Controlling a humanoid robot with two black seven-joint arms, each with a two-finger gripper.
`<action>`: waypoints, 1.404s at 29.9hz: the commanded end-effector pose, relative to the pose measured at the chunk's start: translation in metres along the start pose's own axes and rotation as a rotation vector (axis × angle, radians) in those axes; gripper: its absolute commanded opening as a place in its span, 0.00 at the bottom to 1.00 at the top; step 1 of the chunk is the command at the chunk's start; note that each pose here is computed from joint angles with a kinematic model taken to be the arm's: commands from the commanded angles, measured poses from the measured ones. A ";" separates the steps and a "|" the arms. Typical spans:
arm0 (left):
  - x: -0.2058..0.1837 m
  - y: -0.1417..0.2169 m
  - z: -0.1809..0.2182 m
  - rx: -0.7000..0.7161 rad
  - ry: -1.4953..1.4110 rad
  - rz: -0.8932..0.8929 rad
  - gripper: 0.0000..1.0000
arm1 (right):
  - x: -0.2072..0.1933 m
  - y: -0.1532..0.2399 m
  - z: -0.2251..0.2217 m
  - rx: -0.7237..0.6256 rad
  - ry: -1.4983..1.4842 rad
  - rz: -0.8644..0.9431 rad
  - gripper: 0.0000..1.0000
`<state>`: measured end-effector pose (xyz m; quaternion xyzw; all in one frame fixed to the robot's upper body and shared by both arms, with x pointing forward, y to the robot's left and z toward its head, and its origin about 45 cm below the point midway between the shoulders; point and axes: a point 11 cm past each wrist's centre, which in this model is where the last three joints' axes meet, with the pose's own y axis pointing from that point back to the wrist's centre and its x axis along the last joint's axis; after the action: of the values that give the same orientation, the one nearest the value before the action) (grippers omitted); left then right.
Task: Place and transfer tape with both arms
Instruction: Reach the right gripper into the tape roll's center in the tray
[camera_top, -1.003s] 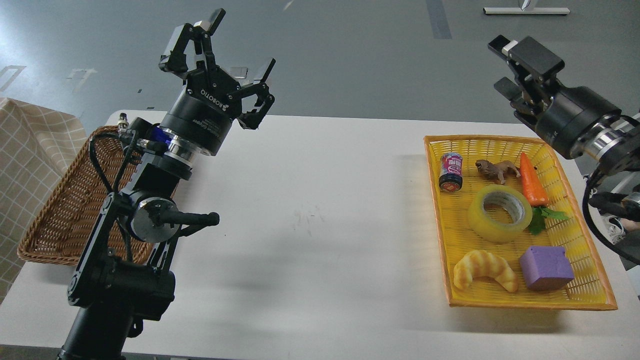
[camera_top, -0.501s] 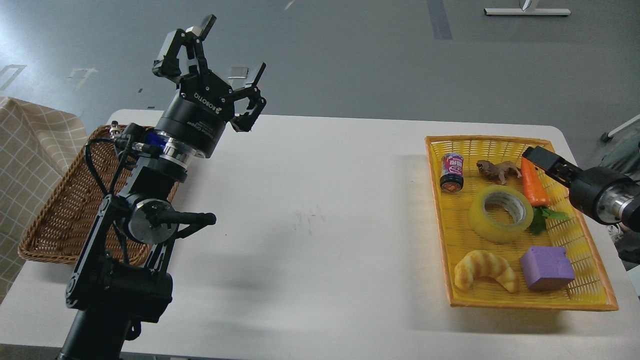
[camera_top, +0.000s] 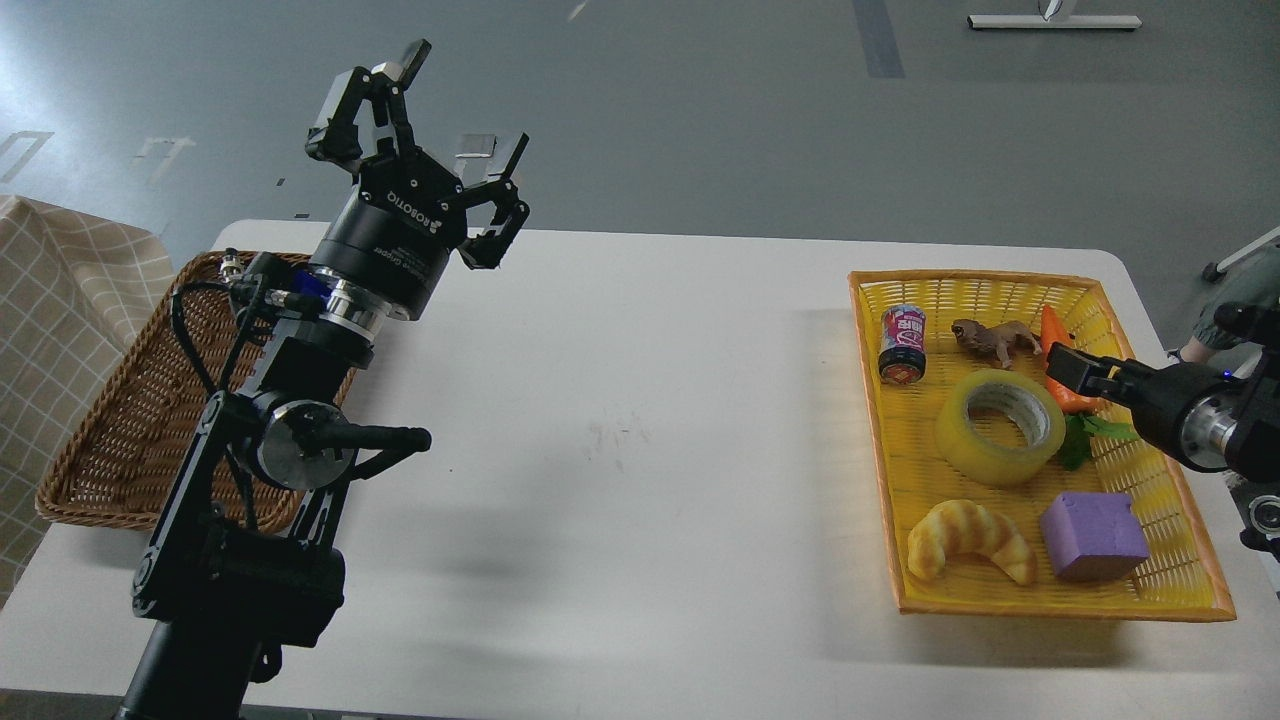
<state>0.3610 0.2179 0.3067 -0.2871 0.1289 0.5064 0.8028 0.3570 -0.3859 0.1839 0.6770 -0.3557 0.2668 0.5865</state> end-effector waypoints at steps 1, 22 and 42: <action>0.000 0.000 -0.001 0.002 -0.003 -0.001 0.98 | -0.008 -0.005 -0.005 0.004 0.020 -0.012 0.81; -0.002 0.000 -0.001 0.002 -0.004 -0.011 0.98 | -0.038 -0.016 -0.006 0.037 0.049 -0.088 0.65; 0.001 0.003 -0.003 0.008 -0.001 0.000 0.98 | -0.055 -0.016 -0.002 0.019 0.097 -0.125 0.54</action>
<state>0.3587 0.2172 0.3028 -0.2833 0.1305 0.5058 0.8043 0.3381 -0.3742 0.1338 0.6879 -0.2820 0.2678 0.6128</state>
